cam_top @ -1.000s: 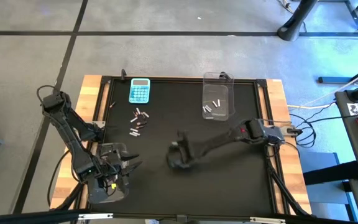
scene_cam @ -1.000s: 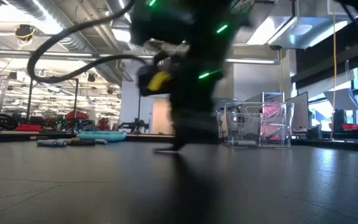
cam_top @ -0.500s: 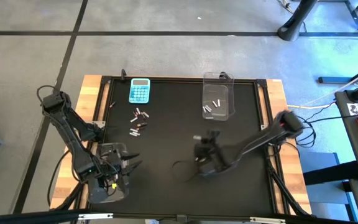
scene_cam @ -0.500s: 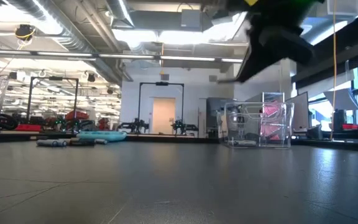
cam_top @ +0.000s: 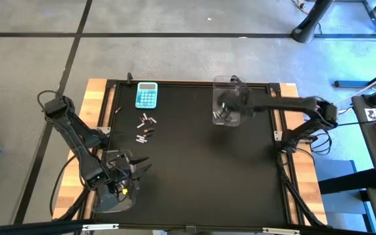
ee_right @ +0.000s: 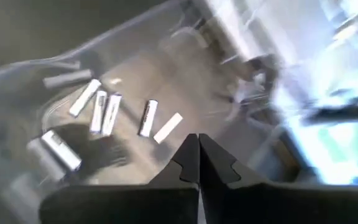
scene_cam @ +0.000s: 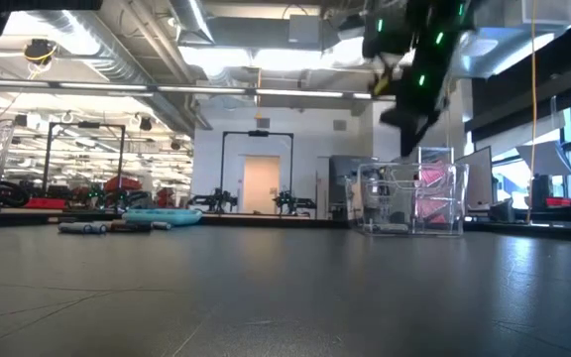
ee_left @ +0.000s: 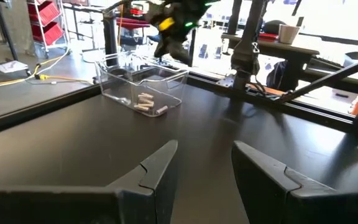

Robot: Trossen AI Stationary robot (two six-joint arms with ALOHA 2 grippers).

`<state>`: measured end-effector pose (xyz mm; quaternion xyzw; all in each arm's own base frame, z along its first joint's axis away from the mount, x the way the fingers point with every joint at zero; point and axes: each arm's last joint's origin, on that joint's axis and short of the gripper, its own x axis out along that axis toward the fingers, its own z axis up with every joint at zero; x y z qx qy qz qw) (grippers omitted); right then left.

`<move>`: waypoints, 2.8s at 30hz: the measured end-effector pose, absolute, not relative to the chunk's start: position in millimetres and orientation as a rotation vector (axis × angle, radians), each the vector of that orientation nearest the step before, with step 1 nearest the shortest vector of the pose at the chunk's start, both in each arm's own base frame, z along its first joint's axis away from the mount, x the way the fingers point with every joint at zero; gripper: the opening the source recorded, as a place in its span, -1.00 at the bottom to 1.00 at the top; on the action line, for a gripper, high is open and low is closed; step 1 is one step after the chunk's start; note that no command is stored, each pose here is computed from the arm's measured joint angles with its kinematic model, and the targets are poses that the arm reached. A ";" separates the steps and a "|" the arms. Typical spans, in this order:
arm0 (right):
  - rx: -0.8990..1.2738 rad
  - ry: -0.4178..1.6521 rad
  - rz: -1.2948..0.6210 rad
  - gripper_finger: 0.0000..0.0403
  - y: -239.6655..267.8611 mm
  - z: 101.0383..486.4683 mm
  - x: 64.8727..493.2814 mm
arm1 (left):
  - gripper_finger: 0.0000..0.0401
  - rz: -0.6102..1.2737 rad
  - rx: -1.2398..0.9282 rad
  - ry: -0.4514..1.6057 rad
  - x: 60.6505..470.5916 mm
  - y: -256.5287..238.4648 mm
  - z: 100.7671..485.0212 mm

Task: Sort batteries
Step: Put the white battery into the top transparent bin, then put the black battery into the bottom transparent bin

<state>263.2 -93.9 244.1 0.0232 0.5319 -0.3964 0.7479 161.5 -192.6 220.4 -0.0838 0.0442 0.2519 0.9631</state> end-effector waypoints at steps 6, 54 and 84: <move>0.224 1.096 -0.789 -0.99 -145.6 214.4 247.9 | -0.30 0.499 -0.182 0.092 160.1 -194.2 220.4; 0.081 0.254 0.017 -0.87 101.9 207.3 337.5 | -0.38 0.581 -0.294 0.296 197.6 -159.8 213.9; 0.146 0.329 0.175 -0.51 177.1 160.7 323.0 | -0.18 0.534 -0.338 1.262 215.5 14.2 178.6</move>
